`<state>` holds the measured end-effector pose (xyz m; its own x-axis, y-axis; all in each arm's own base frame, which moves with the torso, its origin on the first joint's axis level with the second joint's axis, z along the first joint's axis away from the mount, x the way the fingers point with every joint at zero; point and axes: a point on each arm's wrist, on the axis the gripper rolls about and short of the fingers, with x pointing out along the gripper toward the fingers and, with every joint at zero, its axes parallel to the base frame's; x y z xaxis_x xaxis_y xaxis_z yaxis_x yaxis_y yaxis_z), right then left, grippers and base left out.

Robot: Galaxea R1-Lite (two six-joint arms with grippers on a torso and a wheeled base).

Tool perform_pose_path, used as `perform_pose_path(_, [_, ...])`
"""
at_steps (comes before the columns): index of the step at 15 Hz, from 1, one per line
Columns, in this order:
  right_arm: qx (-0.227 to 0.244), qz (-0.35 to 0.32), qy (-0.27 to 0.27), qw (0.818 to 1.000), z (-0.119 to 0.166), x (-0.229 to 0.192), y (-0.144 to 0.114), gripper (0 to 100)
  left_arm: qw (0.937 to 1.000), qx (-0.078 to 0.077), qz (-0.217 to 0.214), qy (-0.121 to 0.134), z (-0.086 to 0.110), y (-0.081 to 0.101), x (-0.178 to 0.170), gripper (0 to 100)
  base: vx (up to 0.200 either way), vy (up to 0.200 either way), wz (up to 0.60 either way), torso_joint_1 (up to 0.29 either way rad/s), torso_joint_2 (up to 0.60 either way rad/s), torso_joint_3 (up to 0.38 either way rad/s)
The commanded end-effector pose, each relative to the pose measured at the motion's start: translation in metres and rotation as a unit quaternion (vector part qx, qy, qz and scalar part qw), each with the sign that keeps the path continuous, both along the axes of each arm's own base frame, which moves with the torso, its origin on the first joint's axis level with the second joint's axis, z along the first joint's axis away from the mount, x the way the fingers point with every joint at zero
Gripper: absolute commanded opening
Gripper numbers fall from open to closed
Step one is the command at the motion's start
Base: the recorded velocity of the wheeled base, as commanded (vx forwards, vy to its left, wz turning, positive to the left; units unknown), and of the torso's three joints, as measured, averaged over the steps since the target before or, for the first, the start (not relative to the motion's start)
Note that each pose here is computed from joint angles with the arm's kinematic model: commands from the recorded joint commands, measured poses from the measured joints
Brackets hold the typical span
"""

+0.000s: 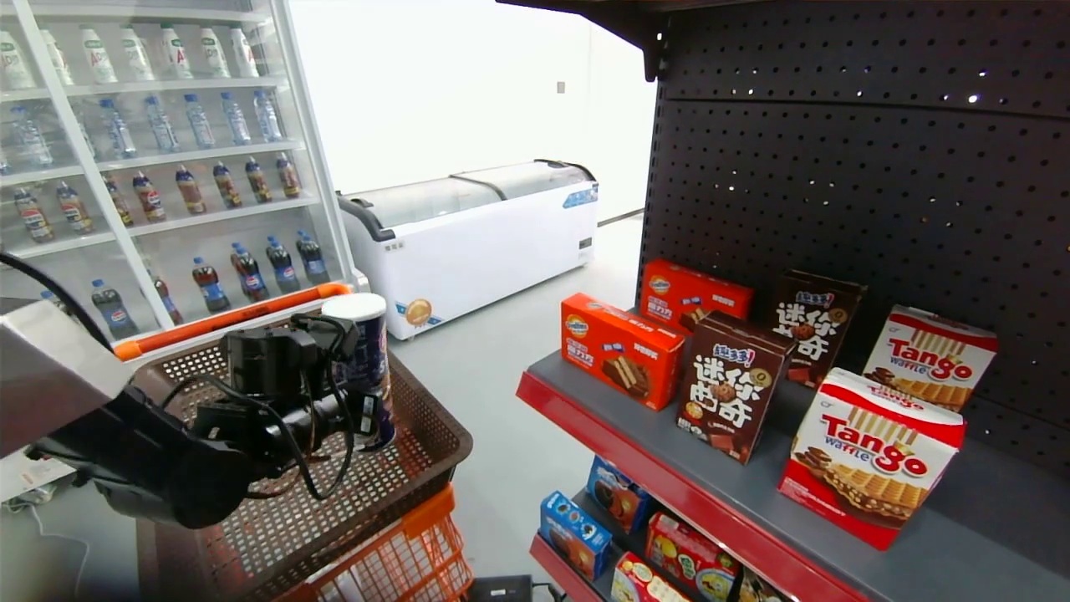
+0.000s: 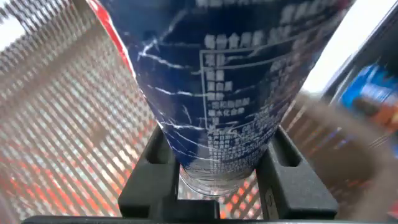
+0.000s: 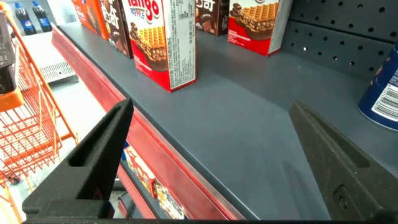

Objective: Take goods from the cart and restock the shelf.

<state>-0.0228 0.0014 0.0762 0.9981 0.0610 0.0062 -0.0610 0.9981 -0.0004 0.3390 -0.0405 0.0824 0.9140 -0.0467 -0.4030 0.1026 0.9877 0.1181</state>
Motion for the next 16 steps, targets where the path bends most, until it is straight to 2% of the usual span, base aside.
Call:
perform_pose_path(1, [0.000,0.000,-0.001,1.000,0.000,0.000,0.000,100,0.9964,-0.017,-0.049,-0.067,0.058,-0.019,-0.016,0,0.000,0.000,0.00,0.000,0.00,0.000])
perform_pose_path(2, [0.000,0.000,-0.001,1.000,0.000,0.000,0.000,100,0.9923,-0.029,-0.090,-0.080,0.069,-0.028,-0.027,0,0.000,0.000,0.00,0.000,0.00,0.000])
perform_pose_path(4, [0.000,0.000,0.000,1.000,0.000,0.000,0.000,100,0.9862,-0.039,-0.134,-0.088,0.078,-0.040,-0.043,0,0.000,0.000,0.00,0.000,0.00,0.000])
perform_pose_path(5, [0.000,0.000,-0.001,1.000,0.000,0.000,0.000,100,0.9808,-0.046,-0.162,-0.099,0.087,-0.047,-0.056,0,0.000,0.000,0.00,0.000,0.00,0.000])
perform_pose_path(7, [0.000,0.000,-0.001,1.000,0.000,0.000,0.000,100,0.9745,-0.058,-0.200,-0.084,0.100,-0.049,-0.072,0,0.000,0.000,0.00,0.000,0.00,0.000])
perform_pose_path(8, [0.000,0.000,-0.001,1.000,0.000,0.000,0.000,100,0.9708,-0.063,-0.211,-0.096,0.109,-0.050,-0.081,0,0.000,0.000,0.00,0.000,0.00,0.000])
perform_pose_path(9, [0.000,0.000,-0.001,1.000,0.000,0.000,0.000,100,0.9662,-0.075,-0.223,-0.106,0.116,-0.055,-0.091,0,0.000,0.000,0.00,0.000,0.00,0.000])
perform_pose_path(11, [0.000,0.000,-0.001,1.000,0.000,0.000,0.000,100,0.9565,-0.113,-0.242,-0.118,0.129,-0.061,-0.106,0,0.000,0.000,0.00,0.000,0.00,0.000])
perform_pose_path(15, [0.000,0.000,-0.001,1.000,0.000,0.000,0.000,100,0.9433,-0.123,-0.286,-0.115,0.132,-0.066,-0.111,0,0.000,0.000,0.00,0.000,0.00,0.000])
perform_pose_path(16, [0.000,0.000,0.000,1.000,0.000,0.000,0.000,100,0.9438,-0.122,-0.287,-0.109,0.128,-0.064,-0.112,0,0.000,0.000,0.00,0.000,0.00,0.000])
